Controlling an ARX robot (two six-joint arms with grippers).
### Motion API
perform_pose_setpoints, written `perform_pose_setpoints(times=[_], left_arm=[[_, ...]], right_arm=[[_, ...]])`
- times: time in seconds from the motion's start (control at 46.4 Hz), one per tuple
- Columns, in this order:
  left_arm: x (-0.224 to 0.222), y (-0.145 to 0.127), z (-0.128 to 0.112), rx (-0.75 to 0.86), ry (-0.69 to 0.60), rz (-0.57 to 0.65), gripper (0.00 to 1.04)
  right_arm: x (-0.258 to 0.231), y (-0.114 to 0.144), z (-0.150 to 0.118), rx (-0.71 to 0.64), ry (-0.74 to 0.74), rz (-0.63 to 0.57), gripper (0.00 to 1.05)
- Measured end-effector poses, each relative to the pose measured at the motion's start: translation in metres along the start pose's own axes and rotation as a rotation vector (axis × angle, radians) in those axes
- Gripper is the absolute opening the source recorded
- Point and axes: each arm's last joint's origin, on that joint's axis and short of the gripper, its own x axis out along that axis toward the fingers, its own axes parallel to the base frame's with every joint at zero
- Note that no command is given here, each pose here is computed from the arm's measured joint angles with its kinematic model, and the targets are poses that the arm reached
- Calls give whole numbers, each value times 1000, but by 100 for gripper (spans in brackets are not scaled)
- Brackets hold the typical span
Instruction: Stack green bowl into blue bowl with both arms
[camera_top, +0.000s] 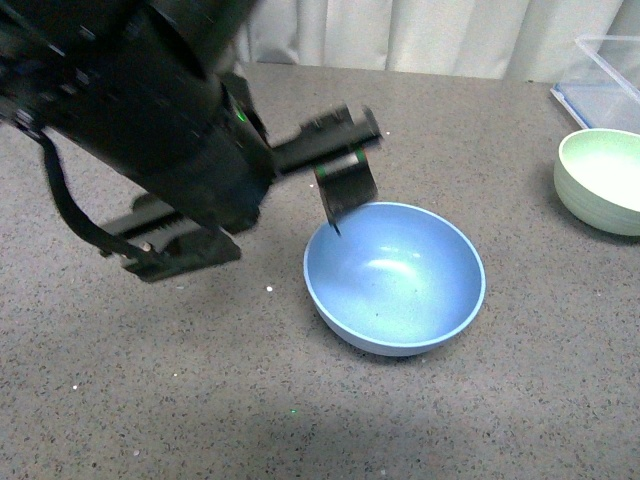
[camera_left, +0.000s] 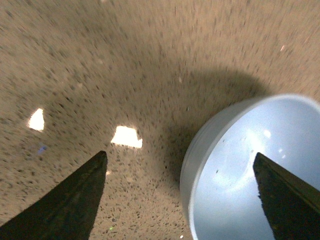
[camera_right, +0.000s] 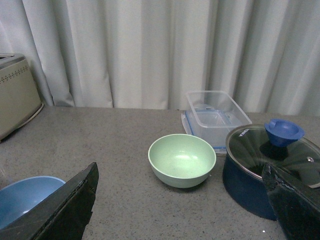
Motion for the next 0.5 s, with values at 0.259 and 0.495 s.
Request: perform_pose_setpoints(times=[0.259,0.495], left_arm=[[-45,44,32,-102,-179,11,98],[-76,80,26,-122,-215,-18,98]], right_arm=[[0,0,0,0,0,0,96],[0,0,0,0,0,0,96]])
